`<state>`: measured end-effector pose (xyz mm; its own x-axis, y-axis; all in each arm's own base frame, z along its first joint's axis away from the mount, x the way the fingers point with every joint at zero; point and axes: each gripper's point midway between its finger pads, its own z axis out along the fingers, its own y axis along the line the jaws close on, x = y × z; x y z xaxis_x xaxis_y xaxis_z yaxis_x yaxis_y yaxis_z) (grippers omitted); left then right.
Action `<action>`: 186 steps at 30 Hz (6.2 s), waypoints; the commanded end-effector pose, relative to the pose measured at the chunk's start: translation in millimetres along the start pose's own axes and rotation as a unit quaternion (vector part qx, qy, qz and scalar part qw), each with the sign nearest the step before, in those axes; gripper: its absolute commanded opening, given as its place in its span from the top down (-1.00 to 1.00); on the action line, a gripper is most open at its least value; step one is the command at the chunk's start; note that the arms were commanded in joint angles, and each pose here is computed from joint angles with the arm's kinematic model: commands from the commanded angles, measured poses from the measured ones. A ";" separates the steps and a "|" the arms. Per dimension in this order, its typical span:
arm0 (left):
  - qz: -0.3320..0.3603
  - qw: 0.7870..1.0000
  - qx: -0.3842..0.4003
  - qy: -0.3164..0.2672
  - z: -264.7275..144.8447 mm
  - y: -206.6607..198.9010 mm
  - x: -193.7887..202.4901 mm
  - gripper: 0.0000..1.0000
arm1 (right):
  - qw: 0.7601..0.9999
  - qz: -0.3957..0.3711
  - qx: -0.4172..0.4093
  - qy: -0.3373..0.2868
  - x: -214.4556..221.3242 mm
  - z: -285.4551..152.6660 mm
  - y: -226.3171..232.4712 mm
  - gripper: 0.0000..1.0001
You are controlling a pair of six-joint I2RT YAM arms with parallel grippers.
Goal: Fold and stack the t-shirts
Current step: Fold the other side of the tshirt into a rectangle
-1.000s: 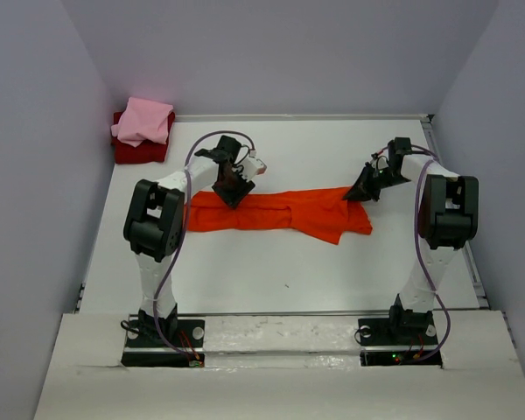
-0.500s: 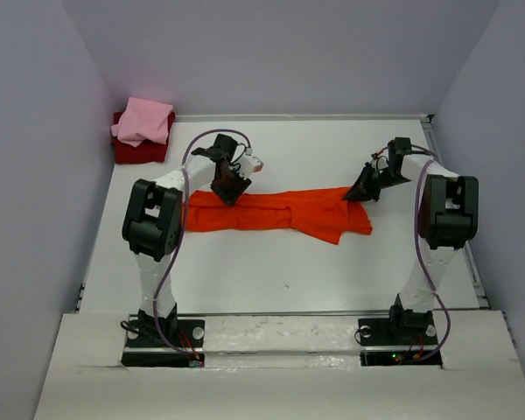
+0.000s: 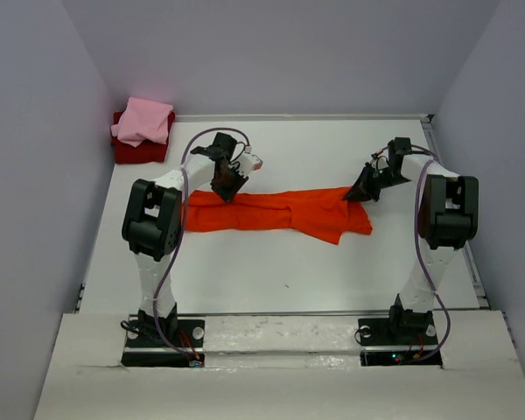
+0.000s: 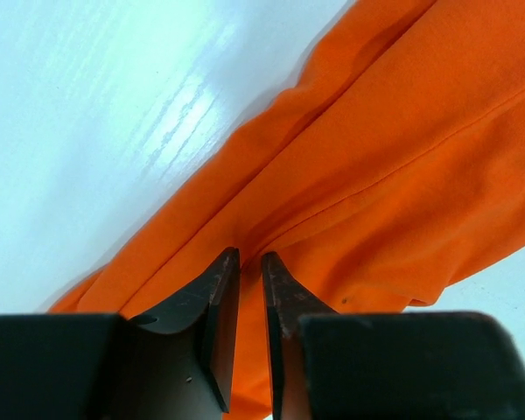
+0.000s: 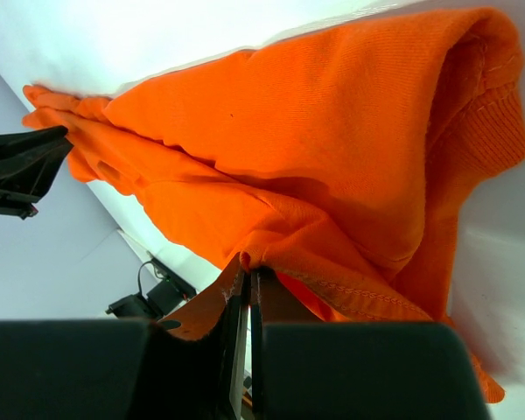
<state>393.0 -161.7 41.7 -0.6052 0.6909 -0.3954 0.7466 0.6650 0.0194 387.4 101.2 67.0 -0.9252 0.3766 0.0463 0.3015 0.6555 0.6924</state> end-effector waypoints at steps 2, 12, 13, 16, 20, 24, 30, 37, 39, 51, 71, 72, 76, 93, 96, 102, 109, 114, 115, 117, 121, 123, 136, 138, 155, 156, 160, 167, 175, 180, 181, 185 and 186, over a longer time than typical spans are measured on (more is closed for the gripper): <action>-0.007 0.999 -0.023 -0.021 -14.8 16.4 -18.4 0.49 | 1.000 -0.017 -0.011 -0.002 -1.2 -3.0 11.5 0.92; -0.012 0.999 -0.033 -0.028 -17.9 23.9 -27.0 0.51 | 1.000 -0.021 -0.009 -0.015 -13.6 -4.9 17.3 0.92; -0.013 0.999 -0.031 -0.027 -16.7 23.5 -26.5 0.51 | 1.000 -0.023 -0.011 -0.018 -16.5 -5.5 19.5 0.92; -0.014 0.999 -0.030 -0.025 -15.6 23.2 -25.5 0.51 | 0.999 -0.028 -0.017 -0.031 -26.7 -11.0 30.3 0.93; -0.014 0.999 -0.032 -0.023 -14.8 24.1 -24.0 0.51 | 0.998 -0.035 -0.021 -0.045 -39.5 -18.2 43.1 0.93; -0.014 0.999 -0.027 -0.026 -14.4 23.2 -24.7 0.51 | 0.998 -0.035 -0.020 -0.042 -45.0 -16.8 44.0 0.93; -0.014 0.999 -0.026 -0.031 -17.7 23.6 -24.9 0.51 | 0.999 -0.029 -0.017 -0.035 -43.9 -12.0 38.7 0.93; -0.012 0.999 -0.020 -0.046 -25.7 19.3 -29.9 0.49 | 0.999 -0.027 -0.017 -0.033 -44.7 -9.6 36.9 0.93; -0.012 0.999 -0.017 -0.046 -25.4 18.4 -28.2 0.43 | 0.999 -0.026 -0.016 -0.032 -44.3 -8.9 36.1 0.93; -0.008 0.999 0.029 -0.042 -21.2 -0.7 -20.8 -0.13 | 0.999 -0.025 -0.016 -0.031 -44.0 -8.2 35.2 0.93; -0.009 0.997 0.062 -0.040 -16.7 -13.4 -16.0 -0.01 | 0.999 -0.024 -0.011 -0.029 -42.9 -5.8 31.1 0.93; -0.011 0.997 0.064 -0.034 -13.0 -15.3 -10.5 -0.02 | 0.999 -0.024 -0.011 -0.028 -42.7 -5.4 30.9 0.93; -0.015 0.997 0.069 -0.027 -6.8 -15.6 -8.7 0.01 | 0.999 -0.024 -0.010 -0.028 -42.7 -5.4 30.2 0.93; -0.014 0.997 0.065 -0.033 -11.6 -10.6 -16.8 0.91 | 0.999 -0.025 -0.017 -0.033 -46.4 -8.8 37.4 0.93; -0.013 0.998 0.053 -0.033 -15.1 -5.9 -19.7 0.93 | 0.998 -0.030 -0.024 -0.042 -52.4 -16.1 48.7 0.93; -0.017 0.999 0.018 -0.040 -25.1 11.0 -27.2 0.94 | 0.998 -0.031 -0.026 -0.045 -62.1 -23.0 60.2 0.93; -0.021 0.999 0.011 -0.040 -25.3 17.5 -29.9 0.95 | 0.998 -0.025 -0.026 -0.043 -71.8 -17.8 60.2 0.93; -0.026 0.999 0.005 -0.035 -22.7 20.5 -26.6 0.95 | 0.999 -0.021 -0.023 -0.043 -78.5 -10.7 55.4 0.93; -0.027 0.999 0.004 -0.034 -22.1 22.1 -25.8 0.95 | 0.999 -0.020 -0.024 -0.044 -80.8 -9.3 55.5 0.93; -0.029 0.999 0.002 -0.032 -20.9 24.3 -26.3 0.94 | 0.999 -0.015 -0.026 -0.044 -89.5 -3.4 54.8 0.94; -0.033 0.999 -0.010 -0.025 -18.4 30.1 -25.8 0.95 | 0.998 -0.010 -0.026 -0.051 -107.3 5.7 53.7 0.97; -0.036 0.999 -0.018 -0.022 -18.3 33.9 -26.8 0.95 | 0.998 -0.011 -0.029 -0.059 -117.4 7.9 55.8 1.00; -0.059 0.997 -0.049 0.013 10.0 53.6 -20.9 0.97 | 0.996 0.001 -0.010 -0.093 -149.5 20.9 26.9 1.00; -0.058 0.996 -0.060 0.010 12.5 57.5 -20.3 0.97 | 0.996 0.001 -0.001 -0.094 -151.2 25.4 20.1 1.00; -0.045 0.986 -0.143 -0.076 -30.1 89.3 -65.9 0.98 | 0.989 -0.044 0.012 -0.143 -150.8 -32.0 62.3 -0.51; -0.045 0.985 -0.143 -0.082 -33.6 88.8 -69.9 0.97 | 0.989 -0.047 0.002 -0.140 -147.4 -38.3 71.4 -0.50; -0.040 0.986 -0.140 -0.086 -36.4 83.2 -76.6 0.97 | 0.990 -0.061 -0.006 -0.124 -123.8 -48.9 94.8 -0.45; -0.032 0.986 -0.139 -0.082 -35.1 73.4 -77.8 0.96 | 0.994 -0.074 -0.034 -0.071 -80.2 -28.1 119.7 -0.37; -0.024 0.988 -0.135 -0.074 -29.9 67.9 -77.3 0.94 | 0.996 -0.072 -0.054 -0.019 -47.4 18.6 134.1 0.20; -0.022 0.988 -0.135 -0.067 -27.9 65.8 -74.5 0.92 | 0.997 -0.066 -0.048 -0.004 -45.6 53.8 124.0 1.00; -0.022 0.988 -0.136 -0.066 -28.4 66.1 -74.0 0.92 | 0.997 -0.067 -0.048 -0.006 -47.5 56.2 122.6 1.00; -0.023 0.987 -0.151 -0.054 -28.2 70.9 -66.9 0.91 | 0.997 -0.068 -0.046 -0.001 -49.6 68.8 119.1 1.00; -0.022 0.987 -0.153 -0.051 -27.1 71.1 -65.7 0.91 | 0.997 -0.067 -0.045 0.000 -49.9 70.4 117.8 1.00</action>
<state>475.1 -156.6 59.5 -0.6240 0.6292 -0.4634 0.6126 0.7620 0.2098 471.7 201.2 94.4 -0.9579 0.2869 -0.0119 0.1865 0.6532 0.7339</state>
